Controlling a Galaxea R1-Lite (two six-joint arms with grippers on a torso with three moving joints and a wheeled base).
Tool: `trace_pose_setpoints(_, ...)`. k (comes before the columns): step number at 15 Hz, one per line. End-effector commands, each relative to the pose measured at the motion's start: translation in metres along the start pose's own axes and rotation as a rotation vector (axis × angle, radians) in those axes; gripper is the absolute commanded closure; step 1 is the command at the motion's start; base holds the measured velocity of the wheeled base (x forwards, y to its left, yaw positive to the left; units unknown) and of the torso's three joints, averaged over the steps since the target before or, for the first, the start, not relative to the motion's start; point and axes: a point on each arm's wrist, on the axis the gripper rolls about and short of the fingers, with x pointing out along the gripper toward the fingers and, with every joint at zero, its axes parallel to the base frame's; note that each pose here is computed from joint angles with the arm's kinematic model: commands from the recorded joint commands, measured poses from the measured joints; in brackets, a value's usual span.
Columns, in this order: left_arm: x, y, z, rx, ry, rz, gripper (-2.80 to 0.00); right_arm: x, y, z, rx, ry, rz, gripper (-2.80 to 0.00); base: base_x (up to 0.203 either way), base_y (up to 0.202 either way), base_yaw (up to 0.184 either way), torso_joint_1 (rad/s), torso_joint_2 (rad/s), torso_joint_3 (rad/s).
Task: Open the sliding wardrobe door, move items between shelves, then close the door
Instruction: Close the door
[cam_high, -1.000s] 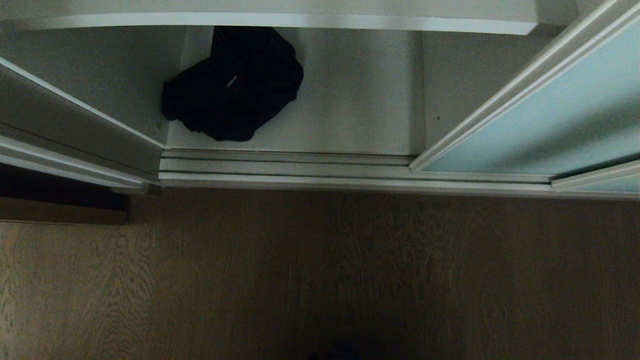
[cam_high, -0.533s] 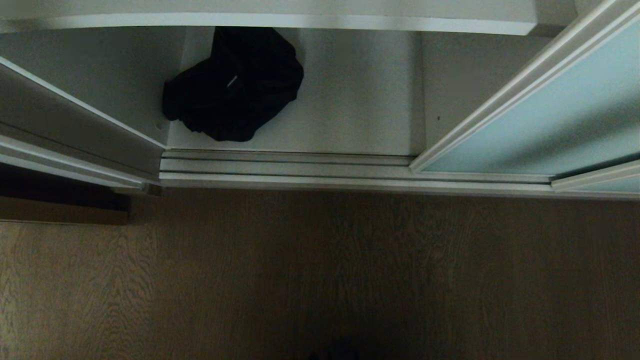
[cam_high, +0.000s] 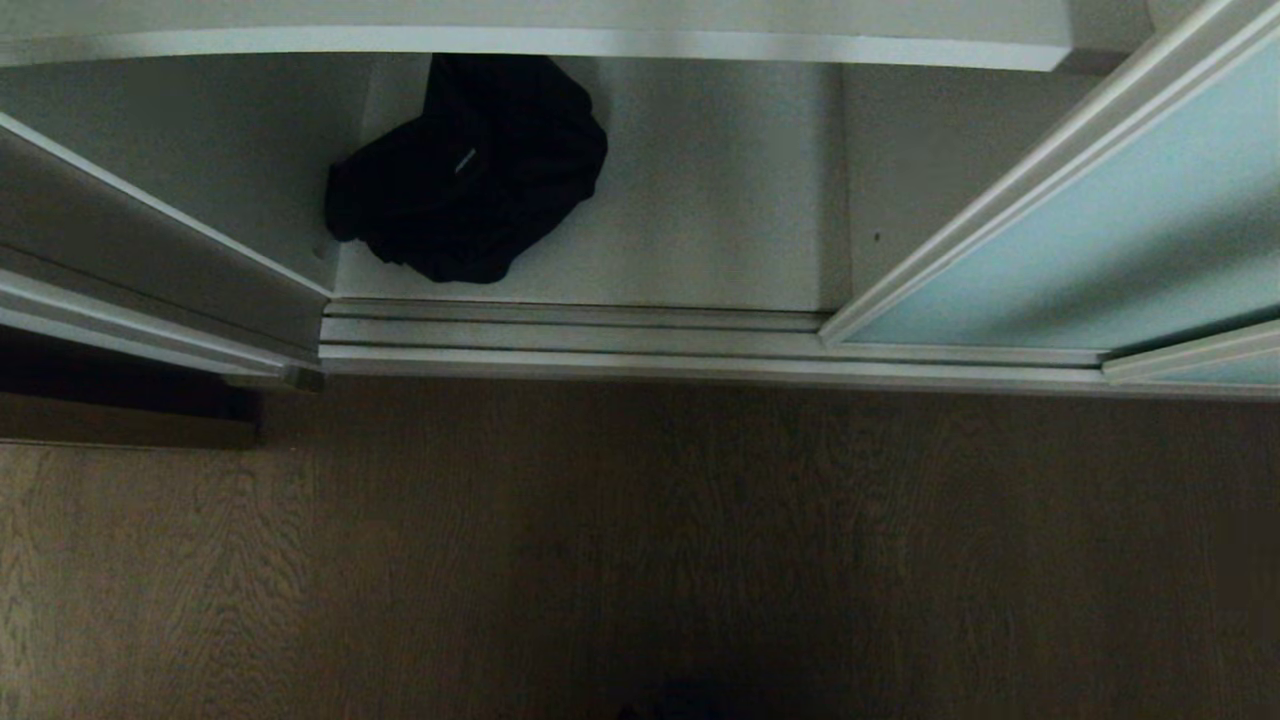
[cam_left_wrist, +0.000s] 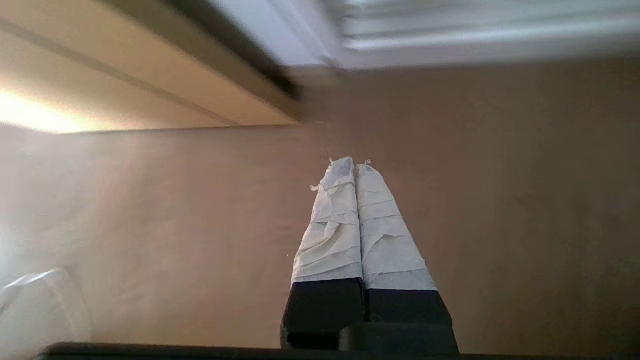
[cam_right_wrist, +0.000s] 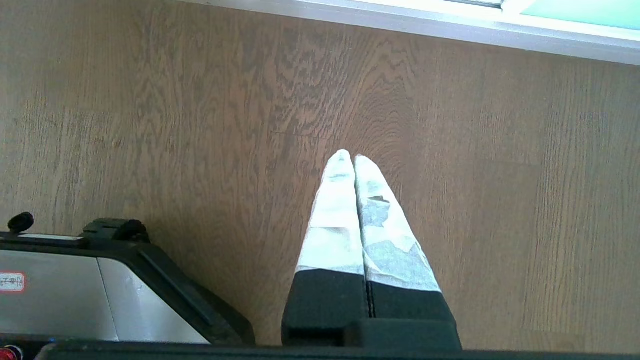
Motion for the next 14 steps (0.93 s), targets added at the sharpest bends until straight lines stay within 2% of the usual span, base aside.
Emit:
trace_pose_setpoints(1,0.007,-0.008,-0.025,-0.001,0.004,-0.052,0.0,0.0,0.0,0.0,0.001,-0.004,0.0,0.0,0.0,0.0,0.0,0.0,0.0,0.0)
trace_pose_setpoints(3,0.006,-0.009,-0.024,-0.078,-0.003,-0.095,0.0,0.0,0.0,0.0,-0.001,-0.004,0.0,0.0,0.0,0.0,0.0,0.0,0.0,0.0)
trace_pose_setpoints(4,0.006,-0.011,-0.026,-0.116,0.006,-0.163,0.0,0.0,0.0,0.0,-0.001,-0.004,0.0,0.0,0.0,0.0,0.0,0.0,0.0,0.0)
trace_pose_setpoints(5,0.006,-0.013,-0.031,-0.126,0.051,-0.227,0.0,0.0,0.0,0.0,0.0,-0.004,0.001,0.0,0.0,0.0,0.0,0.0,0.0,0.0)
trace_pose_setpoints(8,0.005,-0.015,-0.037,-0.045,0.096,-0.255,0.0,0.0,0.0,0.0,0.001,-0.004,0.0,0.0,0.0,0.0,0.0,0.0,0.0,0.0)
trace_pose_setpoints(10,0.003,-0.015,-0.037,-0.057,0.133,-0.279,0.0,0.0,0.0,0.0,-0.001,-0.004,0.0,0.0,0.0,0.0,0.0,0.0,0.0,0.0)
trace_pose_setpoints(12,0.004,-0.015,-0.037,-0.093,0.132,-0.271,0.0,0.0,0.0,0.0,-0.001,-0.004,0.0,0.0,0.0,0.0,0.0,0.0,0.0,0.0)
trace_pose_setpoints(14,0.004,-0.015,-0.037,-0.089,0.132,-0.269,0.0,0.0,0.0,0.0,0.001,-0.004,0.0,0.0,0.0,0.0,0.0,0.0,0.0,0.0)
